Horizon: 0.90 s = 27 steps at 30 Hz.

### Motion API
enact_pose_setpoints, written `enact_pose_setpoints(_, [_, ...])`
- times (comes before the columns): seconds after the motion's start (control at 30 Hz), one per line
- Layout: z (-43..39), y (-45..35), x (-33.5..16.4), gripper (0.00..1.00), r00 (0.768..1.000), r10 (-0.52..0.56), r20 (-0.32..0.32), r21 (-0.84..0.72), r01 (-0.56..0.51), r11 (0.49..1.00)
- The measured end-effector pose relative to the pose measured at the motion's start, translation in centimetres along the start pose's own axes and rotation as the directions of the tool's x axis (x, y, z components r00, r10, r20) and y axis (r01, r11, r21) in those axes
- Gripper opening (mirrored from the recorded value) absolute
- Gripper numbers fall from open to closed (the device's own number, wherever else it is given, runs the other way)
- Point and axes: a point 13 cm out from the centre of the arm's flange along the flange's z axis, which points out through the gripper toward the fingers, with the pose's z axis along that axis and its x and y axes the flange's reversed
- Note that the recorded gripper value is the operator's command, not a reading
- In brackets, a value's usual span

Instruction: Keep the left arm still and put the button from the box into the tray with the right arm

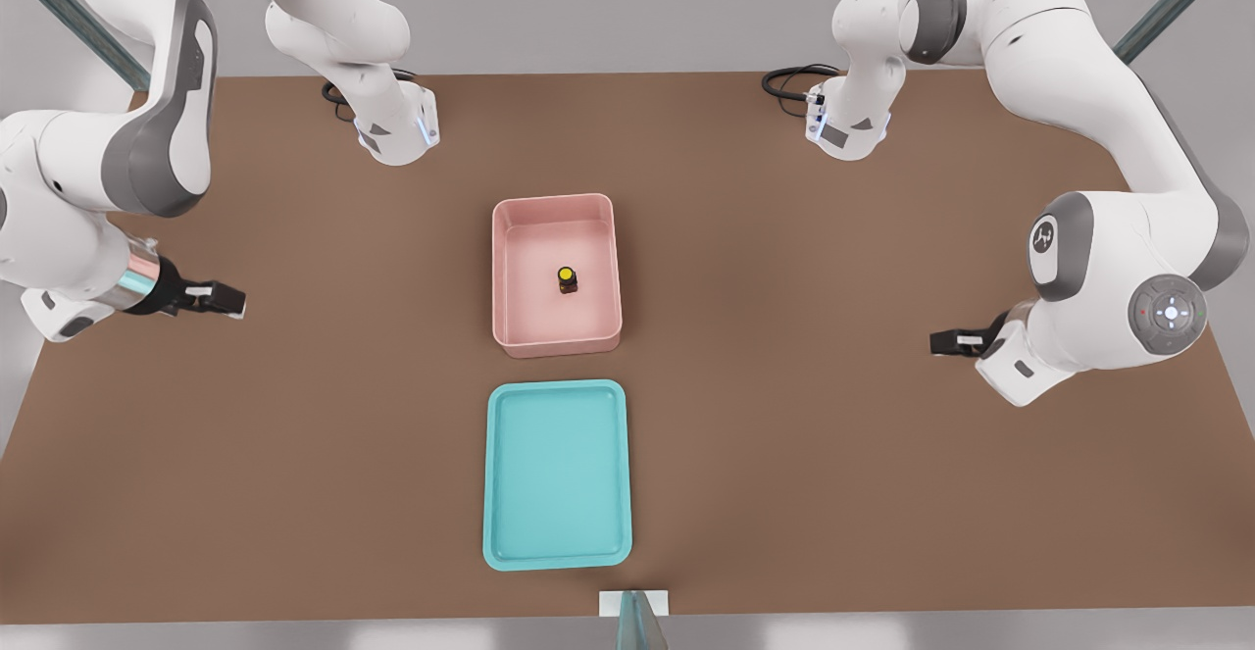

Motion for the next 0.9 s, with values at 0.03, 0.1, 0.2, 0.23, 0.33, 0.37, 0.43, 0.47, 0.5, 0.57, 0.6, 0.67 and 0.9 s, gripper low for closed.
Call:
enact_pose_setpoints(0.03, [0.0,0.0,-0.1,1.00,1.000,0.000,0.004,0.000,0.000,1.000])
enact_pose_setpoints(0.1, [-0.1,0.4,-0.3,1.00,1.000,-0.006,0.011,-0.001,0.006,1.000])
enact_pose_setpoints(0.2, [-1.0,18.3,2.5,1.00,0.951,-0.307,0.028,-0.013,0.307,0.952])
enact_pose_setpoints(0.23, [-0.1,25.0,4.7,1.00,0.914,-0.404,0.015,-0.024,0.405,0.914])
enact_pose_setpoints(0.33, [3.9,37.1,9.9,1.00,0.851,-0.523,-0.038,-0.072,0.520,0.851])
enact_pose_setpoints(0.37, [5.9,40.8,12.0,1.00,0.834,-0.548,-0.064,-0.079,0.543,0.836])
enact_pose_setpoints(0.43, [11.5,45.8,17.4,1.00,0.811,-0.566,-0.150,-0.083,0.560,0.824])
enact_pose_setpoints(0.47, [14.7,47.3,20.6,1.00,0.803,-0.565,-0.187,-0.070,0.563,0.823])
enact_pose_setpoints(0.5, [18.4,47.6,23.7,1.00,0.802,-0.554,-0.221,-0.048,0.559,0.828])
enact_pose_setpoints(0.57, [23.1,46.4,25.5,1.00,0.842,-0.489,-0.228,-0.016,0.499,0.867])
enact_pose_setpoints(0.6, [24.7,45.1,24.7,1.00,0.871,-0.439,-0.223,-0.002,0.450,0.893])
enact_pose_setpoints(0.67, [26.6,42.3,21.7,1.00,0.922,-0.333,-0.199,0.009,0.342,0.940])
enact_pose_setpoints(0.9, [31.9,42.7,17.8,1.00,0.976,-0.201,-0.082,-0.027,0.200,0.979])
